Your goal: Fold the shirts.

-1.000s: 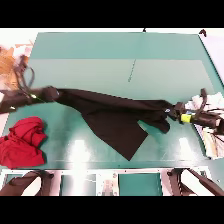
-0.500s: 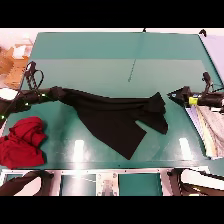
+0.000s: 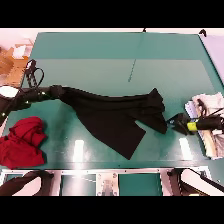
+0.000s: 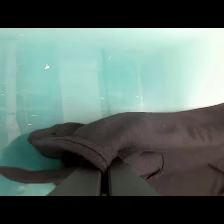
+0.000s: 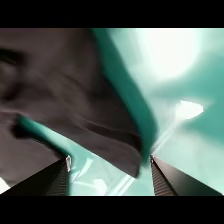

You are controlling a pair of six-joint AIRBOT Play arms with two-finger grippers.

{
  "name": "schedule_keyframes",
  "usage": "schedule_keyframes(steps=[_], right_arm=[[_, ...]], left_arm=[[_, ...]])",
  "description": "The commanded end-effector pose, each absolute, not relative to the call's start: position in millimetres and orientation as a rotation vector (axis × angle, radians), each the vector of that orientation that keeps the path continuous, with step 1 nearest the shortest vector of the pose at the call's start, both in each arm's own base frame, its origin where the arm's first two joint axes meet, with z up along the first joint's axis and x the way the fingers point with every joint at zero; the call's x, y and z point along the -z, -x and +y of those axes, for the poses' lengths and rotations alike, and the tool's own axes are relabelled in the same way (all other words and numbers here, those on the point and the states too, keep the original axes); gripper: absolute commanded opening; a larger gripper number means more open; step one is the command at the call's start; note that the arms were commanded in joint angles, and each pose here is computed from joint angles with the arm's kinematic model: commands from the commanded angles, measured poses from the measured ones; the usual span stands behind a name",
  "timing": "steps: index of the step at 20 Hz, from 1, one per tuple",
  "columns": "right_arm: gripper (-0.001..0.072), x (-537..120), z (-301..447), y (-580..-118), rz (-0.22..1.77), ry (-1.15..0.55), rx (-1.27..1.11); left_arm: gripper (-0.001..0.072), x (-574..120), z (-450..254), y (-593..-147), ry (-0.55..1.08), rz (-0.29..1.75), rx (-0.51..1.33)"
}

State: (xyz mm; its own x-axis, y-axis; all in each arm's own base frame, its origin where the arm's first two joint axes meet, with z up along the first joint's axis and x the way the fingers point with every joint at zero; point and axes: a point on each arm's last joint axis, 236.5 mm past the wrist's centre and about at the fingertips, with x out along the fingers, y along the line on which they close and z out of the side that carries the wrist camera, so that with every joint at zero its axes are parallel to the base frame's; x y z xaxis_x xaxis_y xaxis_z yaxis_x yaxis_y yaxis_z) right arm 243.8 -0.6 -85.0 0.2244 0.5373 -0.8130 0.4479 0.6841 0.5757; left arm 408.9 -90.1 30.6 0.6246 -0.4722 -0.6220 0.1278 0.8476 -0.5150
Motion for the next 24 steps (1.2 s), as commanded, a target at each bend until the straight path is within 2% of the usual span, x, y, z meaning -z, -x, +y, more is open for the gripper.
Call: schedule_keyframes(steps=[1, 2, 3, 5, 7, 8, 10, 12, 14, 17, 21, 24], right_arm=[[0.0552, 111.7, 11.2, -230.7, 1.4, -0.953, -0.045], [0.0549, 111.7, 13.0, -237.4, 1.376, -0.969, -0.057], [0.0457, 110.6, 15.8, -245.1, 1.349, -0.979, -0.071], [0.0342, 106.0, 29.6, -261.6, 1.3, -0.992, -0.126], [0.0183, 103.1, 47.3, -267.4, 1.299, -0.987, -0.179], [0.0037, 101.9, 54.7, -266.9, 1.31, -0.969, -0.204], [0.0018, 89.4, 62.6, -273.6, 1.308, -0.936, -0.261], [0.0016, 42.5, 62.2, -300.4, 1.215, -0.919, -0.343], [0.0017, -49.4, 61.8, -338.6, 1.03, -0.864, -0.459], [0.0017, -239.5, 58.7, -371.5, 0.632, -0.682, -0.556], [0.0017, -439.8, 55.0, -335.4, 0.218, -0.425, -0.535], [0.0017, -523.4, 48.6, -290.0, 0.009, -0.3, -0.445]], left_arm=[[0.0032, -30.1, -90.4, -408.4, 0.449, 0.834, 0.36], [0.0031, -30.0, -90.3, -408.3, 0.45, 0.835, 0.36], [0.0031, -30.0, -90.6, -408.1, 0.45, 0.836, 0.361], [0.0031, -30.4, -91.1, -408.1, 0.455, 0.835, 0.362], [0.0032, -29.7, -93.1, -405.8, 0.456, 0.845, 0.371], [0.0032, -29.3, -94.4, -404.4, 0.457, 0.851, 0.377], [0.0031, -31.4, -94.6, -404.6, 0.455, 0.847, 0.38], [0.0031, -55.6, -101.1, -408.2, 0.436, 0.823, 0.427], [0.0031, -119.7, -113.8, -414.6, 0.382, 0.742, 0.526], [0.0031, -247.8, -120.9, -418.3, 0.277, 0.54, 0.601], [0.0031, -413.5, -124.6, -380.9, 0.16, 0.242, 0.625], [0.0031, -490.1, -125.5, -329.4, 0.09, 0.109, 0.614]])
